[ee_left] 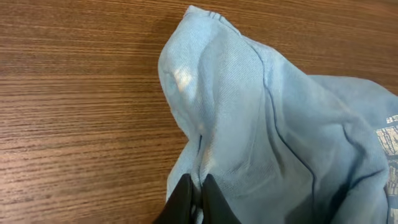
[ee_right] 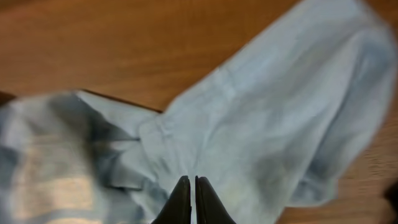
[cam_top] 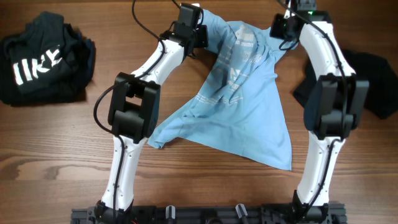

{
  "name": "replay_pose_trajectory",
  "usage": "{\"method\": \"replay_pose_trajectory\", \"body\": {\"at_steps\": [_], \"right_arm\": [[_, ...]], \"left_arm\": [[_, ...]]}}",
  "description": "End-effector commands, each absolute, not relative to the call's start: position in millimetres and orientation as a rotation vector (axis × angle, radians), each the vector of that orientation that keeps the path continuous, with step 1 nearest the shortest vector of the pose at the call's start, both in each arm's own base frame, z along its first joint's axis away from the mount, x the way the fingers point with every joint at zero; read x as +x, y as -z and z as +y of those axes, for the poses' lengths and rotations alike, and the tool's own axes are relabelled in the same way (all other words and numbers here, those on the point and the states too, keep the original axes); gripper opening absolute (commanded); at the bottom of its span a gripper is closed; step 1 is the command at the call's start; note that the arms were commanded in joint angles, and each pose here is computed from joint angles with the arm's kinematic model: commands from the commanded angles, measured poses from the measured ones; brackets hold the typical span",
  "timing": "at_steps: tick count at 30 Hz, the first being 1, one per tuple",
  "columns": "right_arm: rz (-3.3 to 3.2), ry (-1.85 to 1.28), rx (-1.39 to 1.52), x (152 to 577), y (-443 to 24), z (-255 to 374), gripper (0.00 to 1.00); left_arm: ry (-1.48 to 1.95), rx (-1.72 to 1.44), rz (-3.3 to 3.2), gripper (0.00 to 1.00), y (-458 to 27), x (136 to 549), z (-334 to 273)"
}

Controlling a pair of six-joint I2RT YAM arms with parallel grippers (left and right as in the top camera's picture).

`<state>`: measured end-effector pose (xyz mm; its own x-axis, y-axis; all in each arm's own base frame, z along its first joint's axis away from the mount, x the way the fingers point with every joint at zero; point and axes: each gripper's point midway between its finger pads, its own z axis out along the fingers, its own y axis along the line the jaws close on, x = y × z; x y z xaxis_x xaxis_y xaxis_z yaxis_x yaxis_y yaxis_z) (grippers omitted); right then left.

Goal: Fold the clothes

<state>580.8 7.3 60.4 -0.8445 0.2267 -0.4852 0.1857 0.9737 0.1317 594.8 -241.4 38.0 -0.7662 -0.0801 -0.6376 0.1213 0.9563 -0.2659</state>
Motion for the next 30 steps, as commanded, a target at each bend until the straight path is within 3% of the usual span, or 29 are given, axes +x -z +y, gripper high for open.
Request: {"method": "replay_pose_trajectory", "body": {"at_steps": [1, 14, 30], "right_arm": [[2.692, -0.084, 0.356, 573, -8, 4, 0.04], [2.737, -0.099, 0.387, 567, 18, 6, 0.04], [2.811, -0.13, 0.39, 554, 44, 11, 0.04]], "left_arm": [[0.356, -0.009, 2.327, 0.04, -88, 605, -234], [0.312, -0.037, 2.313, 0.04, -108, 606, -215], [-0.006, -0.155, 2.249, 0.04, -130, 635, -80]]}}
